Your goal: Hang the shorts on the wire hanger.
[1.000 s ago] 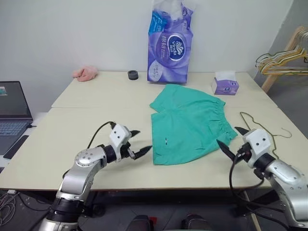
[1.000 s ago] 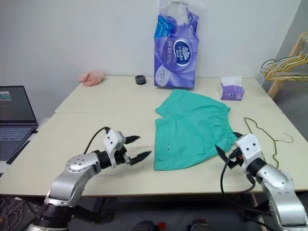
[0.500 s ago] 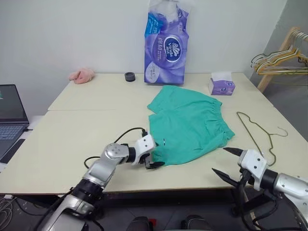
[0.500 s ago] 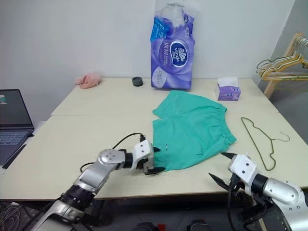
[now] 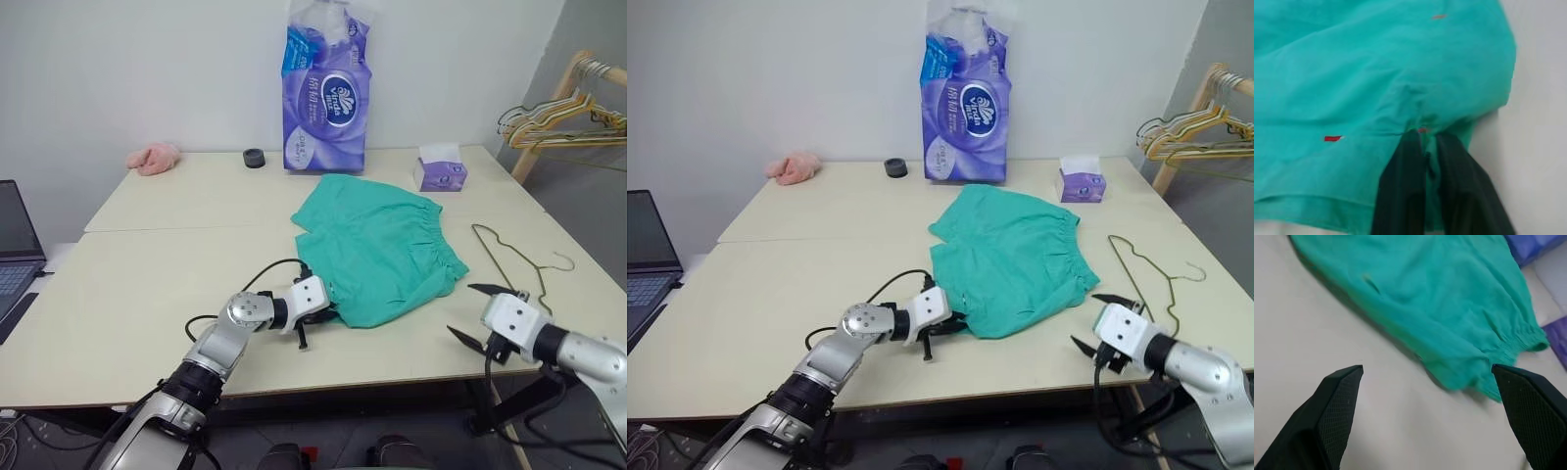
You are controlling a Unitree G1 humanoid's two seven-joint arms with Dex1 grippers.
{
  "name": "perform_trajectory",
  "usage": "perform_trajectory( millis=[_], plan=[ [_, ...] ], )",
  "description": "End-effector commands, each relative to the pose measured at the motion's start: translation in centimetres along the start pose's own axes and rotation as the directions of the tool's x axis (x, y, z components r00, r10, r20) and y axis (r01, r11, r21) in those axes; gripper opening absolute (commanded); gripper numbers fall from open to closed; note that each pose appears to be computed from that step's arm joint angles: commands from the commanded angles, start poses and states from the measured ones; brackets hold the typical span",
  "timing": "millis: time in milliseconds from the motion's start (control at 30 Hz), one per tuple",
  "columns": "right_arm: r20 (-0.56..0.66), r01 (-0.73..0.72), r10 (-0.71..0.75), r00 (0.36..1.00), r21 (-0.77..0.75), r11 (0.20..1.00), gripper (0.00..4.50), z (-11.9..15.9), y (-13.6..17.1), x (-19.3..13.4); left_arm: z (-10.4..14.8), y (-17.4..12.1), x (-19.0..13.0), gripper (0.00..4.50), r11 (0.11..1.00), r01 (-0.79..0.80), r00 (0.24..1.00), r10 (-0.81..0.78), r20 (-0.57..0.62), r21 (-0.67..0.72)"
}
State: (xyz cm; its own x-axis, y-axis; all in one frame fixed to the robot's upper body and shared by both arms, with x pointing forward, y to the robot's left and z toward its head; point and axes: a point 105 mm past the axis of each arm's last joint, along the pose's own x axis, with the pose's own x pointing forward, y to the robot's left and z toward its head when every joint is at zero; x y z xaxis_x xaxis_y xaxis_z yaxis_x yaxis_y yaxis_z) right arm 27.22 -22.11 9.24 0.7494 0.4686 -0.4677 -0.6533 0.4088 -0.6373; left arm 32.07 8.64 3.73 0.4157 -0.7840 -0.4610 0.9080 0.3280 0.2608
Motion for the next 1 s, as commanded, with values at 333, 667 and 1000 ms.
perform_trajectory(
  millis=[333, 667, 1000],
  plan=[
    [-0.079, -0.131, 0.107, 0.991, -0.424, 0.896, 4.5, -1.3, -4.0, 5.8, 4.7, 3.5, -3.1, 0.02, 0.991, -0.136, 0.978, 0.137, 0.159, -0.017],
    [-0.11, -0.146, 0.104, 0.988, -0.509, 0.849, 4.32, -1.8, -5.2, 9.1, 4.7, 3.4, -3.4, 0.0, 0.992, -0.126, 0.98, 0.125, 0.155, -0.009],
    [-0.078, -0.147, 0.125, 0.989, -0.527, 0.837, 1.12, -1.2, -5.4, 9.6, 2.8, 4.1, -5.6, 0.0, 0.991, -0.131, 0.989, 0.13, 0.078, 0.018]
  ],
)
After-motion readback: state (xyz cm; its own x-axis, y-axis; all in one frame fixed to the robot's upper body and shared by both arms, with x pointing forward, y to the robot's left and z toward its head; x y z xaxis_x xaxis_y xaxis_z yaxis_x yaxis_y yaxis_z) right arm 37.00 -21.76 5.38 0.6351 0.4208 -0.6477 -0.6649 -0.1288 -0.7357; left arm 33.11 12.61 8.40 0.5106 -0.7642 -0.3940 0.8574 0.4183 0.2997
